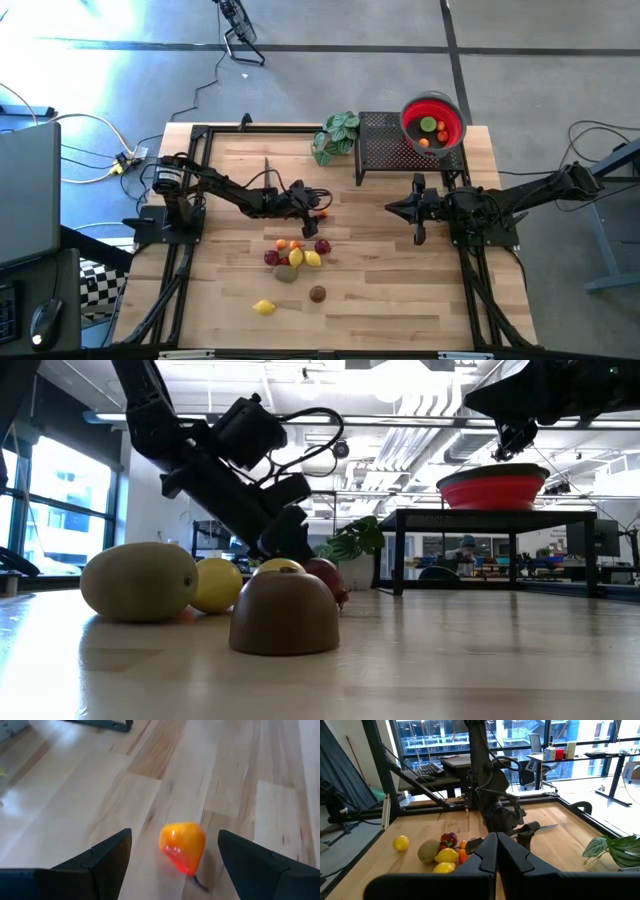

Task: Pick & Place Fruit
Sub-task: Put the orange pear into the red strainer bowl

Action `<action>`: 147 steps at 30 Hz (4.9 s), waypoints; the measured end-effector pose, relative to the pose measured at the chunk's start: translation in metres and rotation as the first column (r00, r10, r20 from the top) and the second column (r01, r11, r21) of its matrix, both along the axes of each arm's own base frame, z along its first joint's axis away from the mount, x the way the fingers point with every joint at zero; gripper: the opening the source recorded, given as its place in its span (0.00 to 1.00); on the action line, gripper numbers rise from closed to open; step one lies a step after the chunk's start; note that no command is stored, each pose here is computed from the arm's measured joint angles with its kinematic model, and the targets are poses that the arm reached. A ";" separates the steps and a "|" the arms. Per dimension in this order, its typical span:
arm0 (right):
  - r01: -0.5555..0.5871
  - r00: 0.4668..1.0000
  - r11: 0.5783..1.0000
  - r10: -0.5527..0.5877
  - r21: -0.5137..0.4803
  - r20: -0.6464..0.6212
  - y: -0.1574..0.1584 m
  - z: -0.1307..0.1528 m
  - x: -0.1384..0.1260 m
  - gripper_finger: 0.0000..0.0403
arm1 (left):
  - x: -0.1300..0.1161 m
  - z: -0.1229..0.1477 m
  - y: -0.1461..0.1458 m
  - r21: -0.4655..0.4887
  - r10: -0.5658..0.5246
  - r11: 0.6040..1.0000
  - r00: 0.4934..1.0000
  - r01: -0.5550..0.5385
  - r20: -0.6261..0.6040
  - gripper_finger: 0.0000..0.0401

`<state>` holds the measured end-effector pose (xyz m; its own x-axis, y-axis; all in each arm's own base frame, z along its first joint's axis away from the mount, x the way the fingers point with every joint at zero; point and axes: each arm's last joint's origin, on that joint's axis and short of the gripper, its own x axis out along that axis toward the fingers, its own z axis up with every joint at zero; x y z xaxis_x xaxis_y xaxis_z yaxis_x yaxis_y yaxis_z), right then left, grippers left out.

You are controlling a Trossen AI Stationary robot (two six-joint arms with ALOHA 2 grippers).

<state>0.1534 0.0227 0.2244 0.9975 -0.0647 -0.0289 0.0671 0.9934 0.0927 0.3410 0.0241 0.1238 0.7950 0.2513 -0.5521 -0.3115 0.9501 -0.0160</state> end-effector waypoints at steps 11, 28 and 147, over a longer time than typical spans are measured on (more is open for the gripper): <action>0.000 1.000 1.000 0.000 0.000 0.000 0.000 0.000 0.000 0.01 | 0.001 -0.006 0.000 -0.008 -0.010 1.000 1.000 0.010 -0.016 0.73; 0.000 1.000 1.000 0.000 0.000 -0.001 0.000 0.000 0.000 0.01 | 0.003 -0.017 0.000 -0.023 0.001 1.000 1.000 -0.002 -0.013 0.73; 0.000 1.000 1.000 0.000 0.000 -0.004 0.000 0.000 0.000 0.01 | 0.050 0.048 0.043 -0.059 -0.090 0.992 0.962 0.108 0.256 0.36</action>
<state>0.1533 0.0228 0.2241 0.9974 -0.0643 -0.0324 0.0670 0.9935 0.0921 0.3910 0.0670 0.1722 0.9299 0.1315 -0.3436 -0.1930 0.9695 -0.1511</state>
